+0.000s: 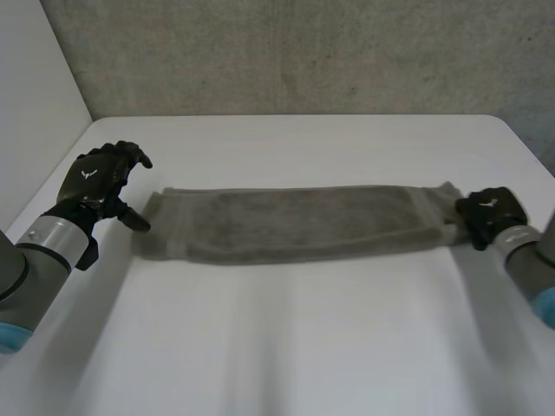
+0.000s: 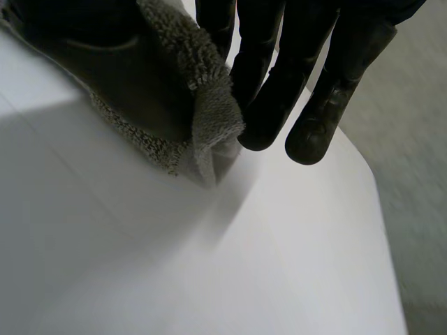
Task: Fold the towel.
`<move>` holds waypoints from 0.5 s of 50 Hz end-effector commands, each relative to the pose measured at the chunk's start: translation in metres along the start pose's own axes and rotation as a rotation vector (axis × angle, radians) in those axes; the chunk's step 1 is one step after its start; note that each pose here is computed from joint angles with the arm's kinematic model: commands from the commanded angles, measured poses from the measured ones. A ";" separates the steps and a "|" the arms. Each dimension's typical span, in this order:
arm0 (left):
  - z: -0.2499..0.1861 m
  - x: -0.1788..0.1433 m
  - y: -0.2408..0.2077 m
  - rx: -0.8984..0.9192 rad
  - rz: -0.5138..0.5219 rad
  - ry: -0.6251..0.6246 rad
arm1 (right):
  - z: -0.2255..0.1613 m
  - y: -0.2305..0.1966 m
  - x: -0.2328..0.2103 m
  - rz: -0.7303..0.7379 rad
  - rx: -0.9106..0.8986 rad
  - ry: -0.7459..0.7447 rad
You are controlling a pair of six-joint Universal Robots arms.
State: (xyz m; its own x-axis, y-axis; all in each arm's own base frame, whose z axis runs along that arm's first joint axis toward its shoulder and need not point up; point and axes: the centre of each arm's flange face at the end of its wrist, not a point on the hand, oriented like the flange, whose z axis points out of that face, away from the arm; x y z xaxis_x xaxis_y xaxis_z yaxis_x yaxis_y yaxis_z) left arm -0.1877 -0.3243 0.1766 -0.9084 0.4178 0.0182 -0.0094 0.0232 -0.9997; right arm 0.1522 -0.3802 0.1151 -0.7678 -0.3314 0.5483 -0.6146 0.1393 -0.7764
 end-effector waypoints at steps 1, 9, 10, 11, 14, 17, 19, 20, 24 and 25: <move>0.002 -0.003 0.003 -0.006 -0.006 -0.008 | -0.002 0.031 0.083 -0.082 -0.149 0.141; 0.002 -0.003 0.005 -0.011 -0.008 -0.008 | -0.007 -0.034 0.085 -0.168 -0.015 0.164; 0.002 -0.003 0.005 -0.013 -0.008 -0.008 | -0.007 -0.034 0.085 -0.167 -0.014 0.164; 0.002 -0.003 0.005 -0.013 -0.008 -0.008 | -0.015 -0.065 0.067 -0.141 0.067 0.141; 0.001 -0.003 0.006 -0.016 -0.008 -0.010 | -0.035 -0.124 0.011 -0.095 0.228 0.043; 0.001 -0.003 0.006 -0.017 -0.009 -0.010 | -0.064 -0.171 -0.055 -0.077 0.365 -0.078; 0.001 -0.002 0.007 -0.019 -0.009 -0.008 | -0.084 -0.189 -0.096 -0.076 0.430 -0.161; 0.001 -0.002 0.007 -0.019 -0.009 -0.010 | -0.104 -0.198 -0.138 -0.091 0.472 -0.252; 0.001 -0.003 0.007 -0.019 -0.009 -0.011 | -0.130 -0.199 -0.199 -0.126 0.516 -0.391; 0.001 -0.003 0.007 -0.019 -0.009 -0.011 | -0.128 -0.192 -0.213 -0.134 0.501 -0.414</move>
State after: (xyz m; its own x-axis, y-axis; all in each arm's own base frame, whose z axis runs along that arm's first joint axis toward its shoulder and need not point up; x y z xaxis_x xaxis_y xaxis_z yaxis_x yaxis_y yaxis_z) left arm -0.1858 -0.3257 0.1698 -0.9122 0.4088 0.0270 -0.0100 0.0437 -0.9990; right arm 0.3340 -0.2887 0.2410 -0.6644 -0.4860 0.5678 -0.4888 -0.2922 -0.8220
